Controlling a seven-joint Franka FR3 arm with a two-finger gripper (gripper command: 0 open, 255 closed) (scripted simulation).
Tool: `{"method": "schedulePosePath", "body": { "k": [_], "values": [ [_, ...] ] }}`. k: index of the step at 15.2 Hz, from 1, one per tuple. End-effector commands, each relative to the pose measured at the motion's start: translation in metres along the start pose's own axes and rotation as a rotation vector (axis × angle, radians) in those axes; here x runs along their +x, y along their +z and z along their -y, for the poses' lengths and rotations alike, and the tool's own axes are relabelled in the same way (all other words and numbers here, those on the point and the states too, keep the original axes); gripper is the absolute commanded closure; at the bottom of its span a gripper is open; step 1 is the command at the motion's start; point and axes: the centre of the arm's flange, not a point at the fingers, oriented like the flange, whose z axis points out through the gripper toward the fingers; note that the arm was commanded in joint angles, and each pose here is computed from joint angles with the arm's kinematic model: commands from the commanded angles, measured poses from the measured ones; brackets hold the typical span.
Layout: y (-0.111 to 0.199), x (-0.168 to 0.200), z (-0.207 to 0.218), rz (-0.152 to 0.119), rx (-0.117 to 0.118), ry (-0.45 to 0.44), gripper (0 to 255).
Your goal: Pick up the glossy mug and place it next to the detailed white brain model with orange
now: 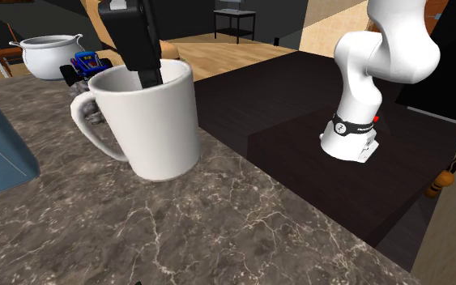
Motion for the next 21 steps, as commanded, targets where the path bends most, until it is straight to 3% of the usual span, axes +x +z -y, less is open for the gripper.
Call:
{"method": "schedulePosePath", "body": {
  "k": [1,21],
  "values": [
    [-0.001,0.005,-0.026,0.0,0.0,-0.001,255],
    [-0.022,0.047,-0.286,0.0,0.0,-0.001,255]
  ]
}}
